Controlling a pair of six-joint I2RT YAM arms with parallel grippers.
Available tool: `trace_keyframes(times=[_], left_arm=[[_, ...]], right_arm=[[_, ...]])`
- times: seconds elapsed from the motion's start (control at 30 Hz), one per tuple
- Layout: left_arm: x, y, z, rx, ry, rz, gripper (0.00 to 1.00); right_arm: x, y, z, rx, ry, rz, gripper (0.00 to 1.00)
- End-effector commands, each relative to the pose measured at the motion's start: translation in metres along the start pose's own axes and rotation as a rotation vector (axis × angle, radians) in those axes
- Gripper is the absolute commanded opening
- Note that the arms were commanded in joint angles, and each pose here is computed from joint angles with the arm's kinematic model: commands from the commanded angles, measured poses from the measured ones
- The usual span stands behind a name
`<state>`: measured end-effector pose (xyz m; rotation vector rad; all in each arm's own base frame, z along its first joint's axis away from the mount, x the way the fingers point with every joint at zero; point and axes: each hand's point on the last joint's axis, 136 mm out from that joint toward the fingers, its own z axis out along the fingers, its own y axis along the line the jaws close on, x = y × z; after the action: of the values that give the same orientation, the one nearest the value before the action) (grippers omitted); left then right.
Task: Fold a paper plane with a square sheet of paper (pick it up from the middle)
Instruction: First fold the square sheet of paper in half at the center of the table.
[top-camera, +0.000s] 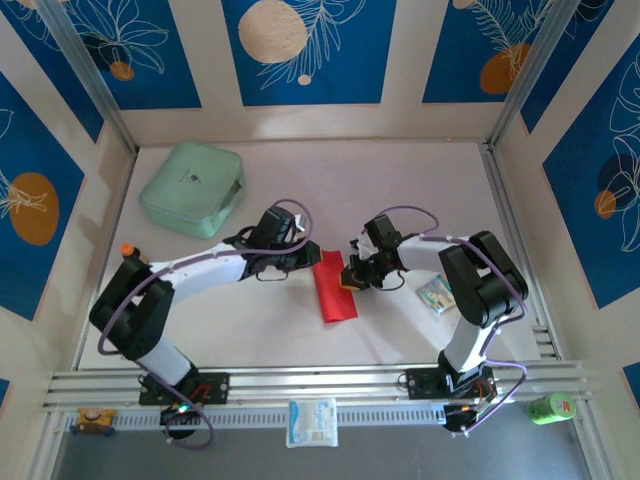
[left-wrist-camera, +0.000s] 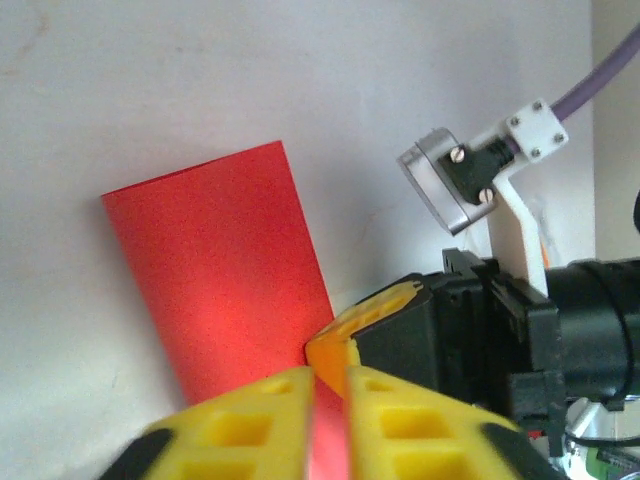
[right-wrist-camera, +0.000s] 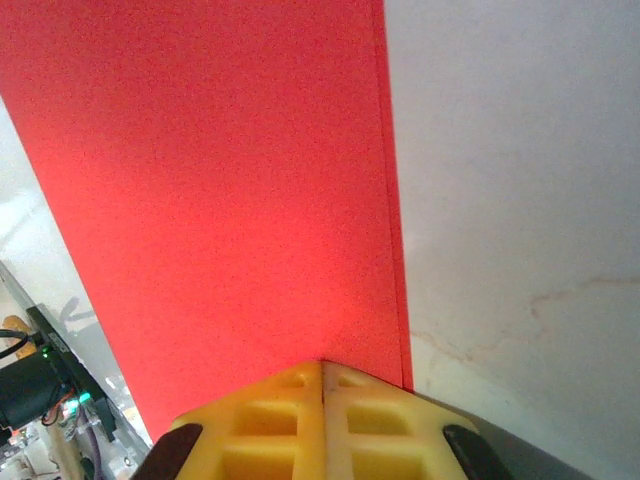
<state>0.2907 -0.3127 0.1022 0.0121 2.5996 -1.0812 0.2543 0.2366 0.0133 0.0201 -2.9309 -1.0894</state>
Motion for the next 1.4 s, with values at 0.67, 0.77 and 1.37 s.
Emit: trace_keyframes(times=[0.67, 0.77, 1.37], left_arm=[[0.036, 0.025, 0.046, 0.114, 0.15, -0.104, 0.0], [0.042, 0.033, 0.049, 0.1, 0.161, -0.109, 0.0], [0.047, 0.061, 0.042, -0.036, 0.17, -0.059, 0.0]], right_arm=[[0.013, -0.036, 0.004, 0.102, 0.042, 0.109, 0.0], [0.013, -0.037, 0.004, 0.105, 0.041, 0.115, 0.0], [0.017, -0.043, 0.004, 0.128, 0.035, 0.134, 0.0]])
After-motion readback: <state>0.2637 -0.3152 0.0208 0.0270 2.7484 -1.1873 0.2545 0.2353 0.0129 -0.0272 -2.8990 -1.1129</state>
